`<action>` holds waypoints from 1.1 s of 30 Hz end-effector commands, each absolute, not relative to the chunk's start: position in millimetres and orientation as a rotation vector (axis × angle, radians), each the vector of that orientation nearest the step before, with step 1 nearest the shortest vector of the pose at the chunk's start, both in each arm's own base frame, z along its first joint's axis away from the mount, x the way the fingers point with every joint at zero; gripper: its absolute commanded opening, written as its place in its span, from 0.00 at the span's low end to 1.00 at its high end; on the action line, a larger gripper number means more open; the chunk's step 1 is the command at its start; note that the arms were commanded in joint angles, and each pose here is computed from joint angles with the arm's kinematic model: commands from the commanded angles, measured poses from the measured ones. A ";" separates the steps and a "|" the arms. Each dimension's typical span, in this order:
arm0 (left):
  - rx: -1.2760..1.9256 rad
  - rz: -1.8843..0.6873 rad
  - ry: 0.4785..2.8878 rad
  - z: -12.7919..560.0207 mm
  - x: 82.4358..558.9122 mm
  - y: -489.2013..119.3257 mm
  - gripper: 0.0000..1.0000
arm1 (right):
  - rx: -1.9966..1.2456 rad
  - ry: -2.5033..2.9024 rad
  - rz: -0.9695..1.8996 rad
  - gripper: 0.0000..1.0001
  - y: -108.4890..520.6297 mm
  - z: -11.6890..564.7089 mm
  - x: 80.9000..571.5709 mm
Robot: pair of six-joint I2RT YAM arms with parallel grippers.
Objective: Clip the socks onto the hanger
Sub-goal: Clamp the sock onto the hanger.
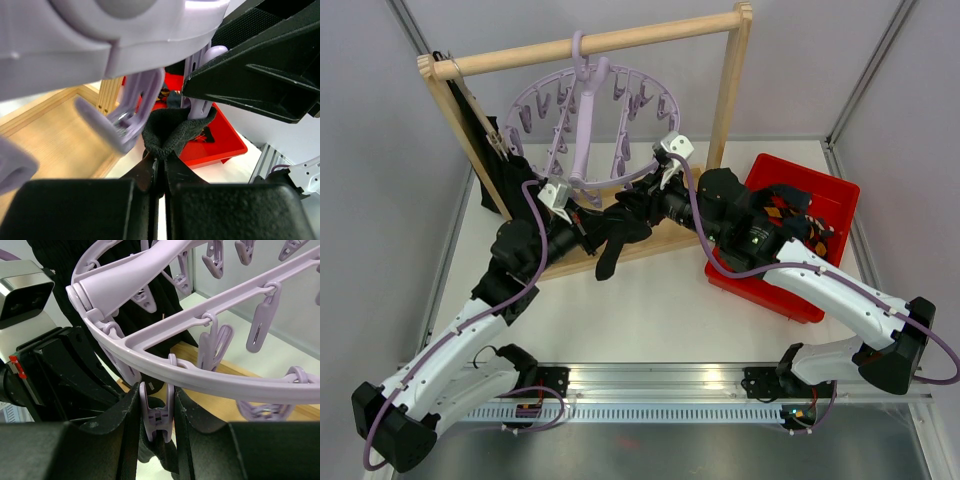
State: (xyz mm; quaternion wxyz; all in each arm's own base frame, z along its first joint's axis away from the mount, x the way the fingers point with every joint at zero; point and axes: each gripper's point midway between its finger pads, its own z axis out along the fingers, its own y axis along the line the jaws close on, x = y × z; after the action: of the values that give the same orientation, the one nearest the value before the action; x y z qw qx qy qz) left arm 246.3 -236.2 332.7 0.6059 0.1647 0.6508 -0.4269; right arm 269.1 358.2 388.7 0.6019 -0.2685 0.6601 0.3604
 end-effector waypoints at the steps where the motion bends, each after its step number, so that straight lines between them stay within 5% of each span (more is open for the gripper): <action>1: 0.380 -0.977 1.426 351.0 248.8 -236.1 0.02 | -0.652 1.515 0.849 0.00 363.2 396.9 262.6; 23: 0.367 -0.981 1.403 358.1 242.8 -231.0 0.02 | -0.628 1.517 0.738 0.01 350.2 389.3 270.0; 33: 0.352 -0.967 1.440 352.5 248.7 -231.6 0.02 | -0.644 1.506 0.774 0.46 353.4 395.1 263.6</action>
State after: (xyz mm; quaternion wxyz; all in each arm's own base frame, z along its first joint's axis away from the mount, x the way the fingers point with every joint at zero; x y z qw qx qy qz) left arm 246.6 -232.3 344.1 0.6234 0.1573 0.6366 -0.4259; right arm 274.0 354.3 386.6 0.6178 -0.2702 0.6621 0.3271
